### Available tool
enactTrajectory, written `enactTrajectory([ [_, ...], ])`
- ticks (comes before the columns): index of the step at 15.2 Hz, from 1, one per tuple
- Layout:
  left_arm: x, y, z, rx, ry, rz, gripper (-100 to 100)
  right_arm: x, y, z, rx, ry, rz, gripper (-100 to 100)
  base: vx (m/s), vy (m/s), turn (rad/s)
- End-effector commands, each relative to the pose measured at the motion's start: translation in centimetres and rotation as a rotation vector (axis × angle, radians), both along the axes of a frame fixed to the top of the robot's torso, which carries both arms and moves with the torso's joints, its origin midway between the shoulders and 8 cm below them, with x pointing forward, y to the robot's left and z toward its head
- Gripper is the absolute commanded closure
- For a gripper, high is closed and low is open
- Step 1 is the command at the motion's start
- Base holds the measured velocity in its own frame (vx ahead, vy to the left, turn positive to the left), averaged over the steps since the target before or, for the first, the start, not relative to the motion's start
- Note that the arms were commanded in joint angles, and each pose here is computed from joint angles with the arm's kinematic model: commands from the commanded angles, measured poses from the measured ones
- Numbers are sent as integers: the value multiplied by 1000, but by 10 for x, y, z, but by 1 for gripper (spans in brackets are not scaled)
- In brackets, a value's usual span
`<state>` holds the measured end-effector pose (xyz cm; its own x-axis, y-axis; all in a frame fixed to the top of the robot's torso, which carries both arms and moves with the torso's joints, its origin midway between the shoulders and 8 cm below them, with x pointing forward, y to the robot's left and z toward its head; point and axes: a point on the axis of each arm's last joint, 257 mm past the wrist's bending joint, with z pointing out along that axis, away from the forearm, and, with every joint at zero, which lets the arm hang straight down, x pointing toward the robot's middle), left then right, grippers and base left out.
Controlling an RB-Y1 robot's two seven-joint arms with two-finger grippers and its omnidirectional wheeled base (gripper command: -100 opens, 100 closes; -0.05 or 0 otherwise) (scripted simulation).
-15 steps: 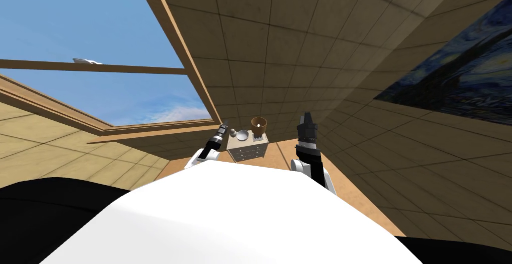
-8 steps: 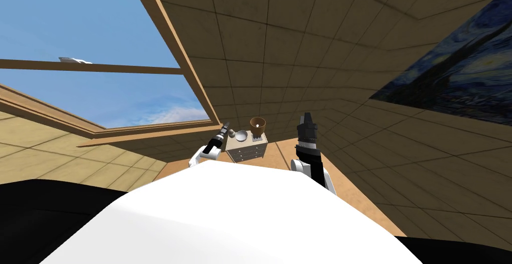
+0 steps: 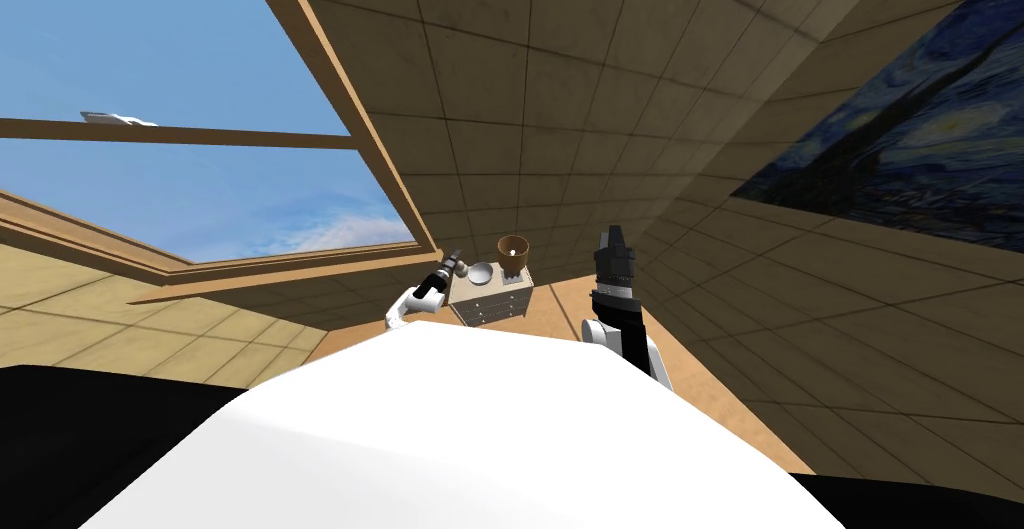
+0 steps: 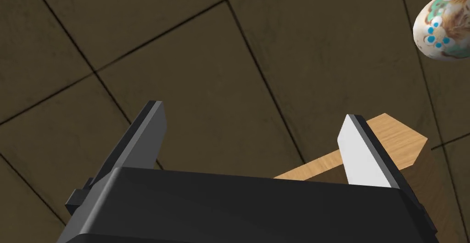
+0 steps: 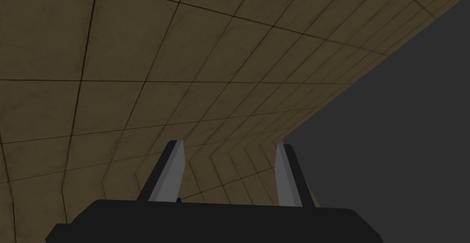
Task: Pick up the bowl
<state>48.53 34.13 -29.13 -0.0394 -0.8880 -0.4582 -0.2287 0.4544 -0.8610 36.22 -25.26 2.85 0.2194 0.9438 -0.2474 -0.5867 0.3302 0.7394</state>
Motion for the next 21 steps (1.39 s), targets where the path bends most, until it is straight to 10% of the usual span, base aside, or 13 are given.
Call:
enactTrajectory([
  [1,5,4,-20,4,63,16,-100,0,0,0,0,0,0,0,18,-6,-54],
  [21,-11,24,-152,-9,543,118,-100,0,0,0,0,0,0,0,14,-3,-36],
])
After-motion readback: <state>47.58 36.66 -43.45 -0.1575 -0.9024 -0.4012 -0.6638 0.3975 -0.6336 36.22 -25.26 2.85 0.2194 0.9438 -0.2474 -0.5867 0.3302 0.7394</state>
